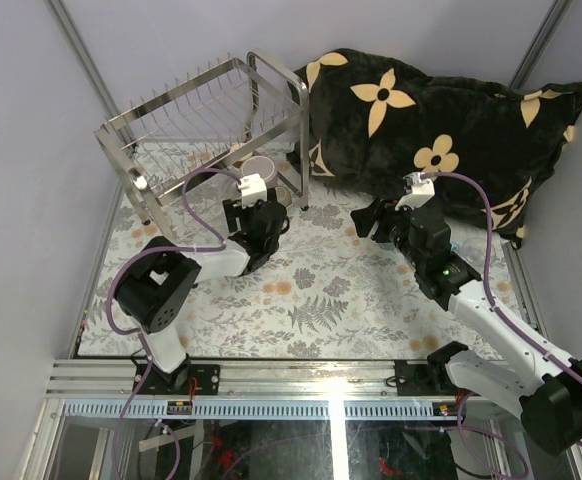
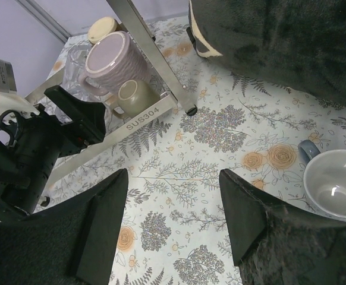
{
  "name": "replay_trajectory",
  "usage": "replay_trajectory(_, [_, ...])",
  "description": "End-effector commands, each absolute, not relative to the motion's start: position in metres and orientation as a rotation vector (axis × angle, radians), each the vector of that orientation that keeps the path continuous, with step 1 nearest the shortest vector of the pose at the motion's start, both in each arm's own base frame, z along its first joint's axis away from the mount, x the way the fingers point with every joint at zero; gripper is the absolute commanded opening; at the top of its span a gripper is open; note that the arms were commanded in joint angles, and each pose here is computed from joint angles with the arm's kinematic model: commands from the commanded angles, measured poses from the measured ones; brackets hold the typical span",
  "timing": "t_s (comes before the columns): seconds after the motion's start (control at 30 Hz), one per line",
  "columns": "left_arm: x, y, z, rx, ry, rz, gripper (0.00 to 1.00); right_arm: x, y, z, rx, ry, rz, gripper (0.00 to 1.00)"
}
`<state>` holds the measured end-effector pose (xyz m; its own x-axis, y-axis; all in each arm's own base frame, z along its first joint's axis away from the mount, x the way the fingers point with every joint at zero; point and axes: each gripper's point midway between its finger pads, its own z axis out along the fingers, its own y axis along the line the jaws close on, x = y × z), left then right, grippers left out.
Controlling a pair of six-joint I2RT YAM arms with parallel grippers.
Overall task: Unload the cups from the dish rack
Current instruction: Unload the cup from the dish rack.
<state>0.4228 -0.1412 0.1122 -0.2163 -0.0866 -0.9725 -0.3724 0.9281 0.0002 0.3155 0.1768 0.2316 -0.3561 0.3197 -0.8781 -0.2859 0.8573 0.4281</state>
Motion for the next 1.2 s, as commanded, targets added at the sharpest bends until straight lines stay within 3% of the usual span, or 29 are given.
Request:
replay_trajectory(0.0, [0.434, -0.137, 0.123, -0.404, 1.714, 0.268, 0.76, 0.317, 0.177, 0.247, 0.010, 1.773, 0.628, 0.70])
replay_trajectory(0.23, [0.438, -0.135, 0.116, -0.397, 1.726, 0.283, 0.73, 0.317, 0.176, 0.247, 0.009, 1.777, 0.623, 0.70])
replay_trajectory(0.33, [0.440, -0.134, 0.114, -0.392, 1.732, 0.284, 0.64, 0.316, 0.176, 0.247, 0.010, 1.778, 0.622, 0.70])
replay_trajectory(0.43, [0.442, -0.131, 0.112, -0.395, 1.729, 0.303, 0.82, 0.316, 0.176, 0.246, 0.010, 1.783, 0.623, 0.70])
replay_trajectory(0.8, [0.452, -0.126, 0.111, -0.382, 1.721, 0.334, 0.81, 0.314, 0.175, 0.245, 0.009, 1.790, 0.621, 0.70])
replay_trajectory(0.87, [0.454, -0.127, 0.112, -0.367, 1.715, 0.336, 0.75, 0.314, 0.175, 0.243, 0.009, 1.794, 0.621, 0.70])
replay_trajectory(1.03, [0.458, -0.127, 0.112, -0.352, 1.705, 0.353, 0.73, 0.314, 0.175, 0.240, 0.009, 1.802, 0.618, 0.70])
replay_trajectory(1.1, [0.460, -0.128, 0.112, -0.348, 1.705, 0.351, 0.66, 0.314, 0.175, 0.240, 0.010, 1.801, 0.616, 0.70])
replay_trajectory(1.17, [0.460, -0.127, 0.110, -0.350, 1.710, 0.355, 0.52, 0.314, 0.175, 0.241, 0.010, 1.801, 0.614, 0.70])
